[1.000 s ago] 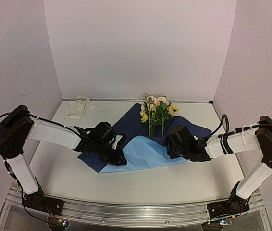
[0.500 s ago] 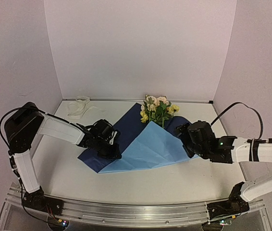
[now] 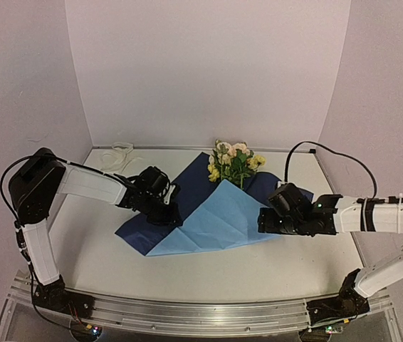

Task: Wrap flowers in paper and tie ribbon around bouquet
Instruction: Fold the bottom corner of the flattened wrapping paper at the center of the board.

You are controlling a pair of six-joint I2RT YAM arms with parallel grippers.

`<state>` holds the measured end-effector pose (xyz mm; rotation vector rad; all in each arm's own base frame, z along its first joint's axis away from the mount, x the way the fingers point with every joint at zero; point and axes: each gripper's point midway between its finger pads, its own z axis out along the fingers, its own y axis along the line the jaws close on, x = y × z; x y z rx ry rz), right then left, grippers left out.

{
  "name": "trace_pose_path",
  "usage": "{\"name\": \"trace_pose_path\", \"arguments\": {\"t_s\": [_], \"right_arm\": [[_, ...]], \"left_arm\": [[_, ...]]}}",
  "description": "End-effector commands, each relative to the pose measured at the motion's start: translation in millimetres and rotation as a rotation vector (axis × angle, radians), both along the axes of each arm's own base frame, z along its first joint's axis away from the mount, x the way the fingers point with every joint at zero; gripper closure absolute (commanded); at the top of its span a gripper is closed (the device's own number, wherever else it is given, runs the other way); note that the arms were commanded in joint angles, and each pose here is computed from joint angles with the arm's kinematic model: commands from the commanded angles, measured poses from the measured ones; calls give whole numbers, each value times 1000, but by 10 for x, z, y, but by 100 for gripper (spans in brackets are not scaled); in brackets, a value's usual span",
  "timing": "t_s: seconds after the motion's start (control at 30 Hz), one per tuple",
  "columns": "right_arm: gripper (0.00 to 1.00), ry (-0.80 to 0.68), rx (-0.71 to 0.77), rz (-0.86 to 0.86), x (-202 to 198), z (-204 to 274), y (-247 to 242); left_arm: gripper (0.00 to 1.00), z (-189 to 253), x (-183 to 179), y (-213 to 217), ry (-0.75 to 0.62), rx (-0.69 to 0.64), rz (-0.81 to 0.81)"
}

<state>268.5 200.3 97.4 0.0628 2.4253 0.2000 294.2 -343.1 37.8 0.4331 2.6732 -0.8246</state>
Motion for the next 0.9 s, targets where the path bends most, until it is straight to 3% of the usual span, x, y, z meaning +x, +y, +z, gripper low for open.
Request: {"name": "trace_pose_path", "arguments": {"t_s": [0.0, 0.2, 0.5, 0.87], "right_arm": [[21, 71, -112, 74, 123, -45, -126], [21, 168, -154, 93, 224, -182, -97], [36, 347, -205, -78, 29, -548, -264], [39, 381, -280, -205, -372, -694, -227]], "left_arm": [[86, 257, 133, -114, -25, -44, -21], [85, 490, 301, -64, -43, -61, -11], [83, 955, 382, -212, -79, -132, -91], [83, 1032, 198, -259, -42, -195, -164]]}}
